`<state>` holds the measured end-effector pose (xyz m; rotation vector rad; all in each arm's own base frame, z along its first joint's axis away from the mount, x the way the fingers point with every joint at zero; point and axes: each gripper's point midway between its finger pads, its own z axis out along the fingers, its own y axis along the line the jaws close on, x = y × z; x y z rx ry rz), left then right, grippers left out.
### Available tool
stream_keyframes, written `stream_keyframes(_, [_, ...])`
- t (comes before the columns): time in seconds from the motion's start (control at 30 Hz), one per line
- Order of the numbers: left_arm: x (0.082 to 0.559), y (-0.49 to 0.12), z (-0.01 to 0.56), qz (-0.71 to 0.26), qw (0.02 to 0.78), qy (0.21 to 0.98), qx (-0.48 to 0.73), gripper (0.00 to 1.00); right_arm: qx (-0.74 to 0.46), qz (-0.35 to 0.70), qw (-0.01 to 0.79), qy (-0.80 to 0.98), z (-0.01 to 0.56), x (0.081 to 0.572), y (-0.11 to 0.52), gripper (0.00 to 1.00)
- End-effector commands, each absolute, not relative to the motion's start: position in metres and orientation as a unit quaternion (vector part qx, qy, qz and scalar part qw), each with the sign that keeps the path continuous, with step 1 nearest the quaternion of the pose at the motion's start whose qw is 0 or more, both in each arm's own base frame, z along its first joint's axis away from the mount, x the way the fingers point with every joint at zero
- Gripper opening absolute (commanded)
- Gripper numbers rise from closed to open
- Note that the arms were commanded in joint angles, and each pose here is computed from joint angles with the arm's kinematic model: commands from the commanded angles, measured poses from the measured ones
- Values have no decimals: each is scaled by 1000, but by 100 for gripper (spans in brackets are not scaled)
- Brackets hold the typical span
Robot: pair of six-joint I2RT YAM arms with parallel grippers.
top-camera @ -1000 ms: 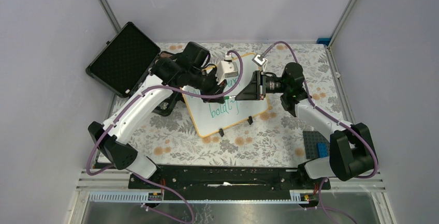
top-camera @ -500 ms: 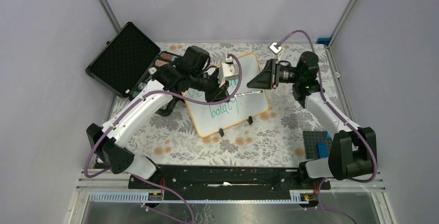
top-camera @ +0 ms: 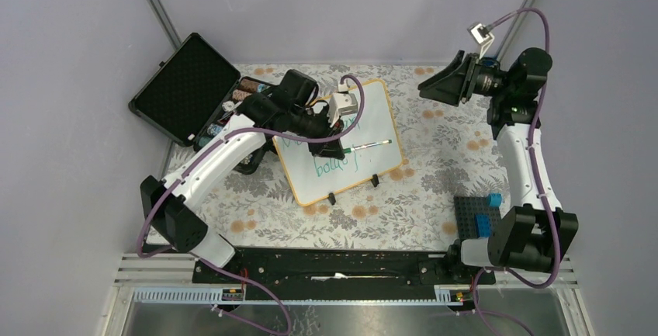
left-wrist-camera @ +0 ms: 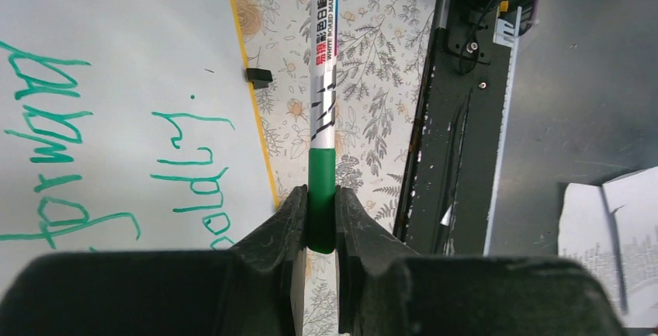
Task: Write a sentence on the whiteboard
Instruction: Place the whiteboard marker at the center of the board.
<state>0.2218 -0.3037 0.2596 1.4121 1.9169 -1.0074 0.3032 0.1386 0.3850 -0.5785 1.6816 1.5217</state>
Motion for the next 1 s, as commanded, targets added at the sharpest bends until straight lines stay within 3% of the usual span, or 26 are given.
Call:
stream_keyframes(0.0, [219, -309, 278, -425, 257, 715, 493, 0, -209, 612, 366, 669, 401, 298, 133, 84])
stream_keyframes(0.17, [220, -306, 284, -430, 270, 717, 477, 0, -104, 571, 377, 722, 385, 324, 128, 84])
stream_keyframes(0.3, [222, -302, 289, -432, 274, 723, 465, 0, -139, 487, 420, 753, 374, 324, 120, 85])
stream_keyframes(0.57, [218, -307, 285, -480, 227, 736, 420, 0, -369, 234, 516, 737, 351, 295, 102, 86])
stream_keyframes(0.77, [217, -314, 279, -503, 194, 741, 401, 0, -510, 169, 510, 672, 350, 267, 131, 81])
stream_keyframes(0.97, [216, -319, 279, -521, 162, 756, 360, 0, -652, 106, 496, 564, 345, 237, 166, 68])
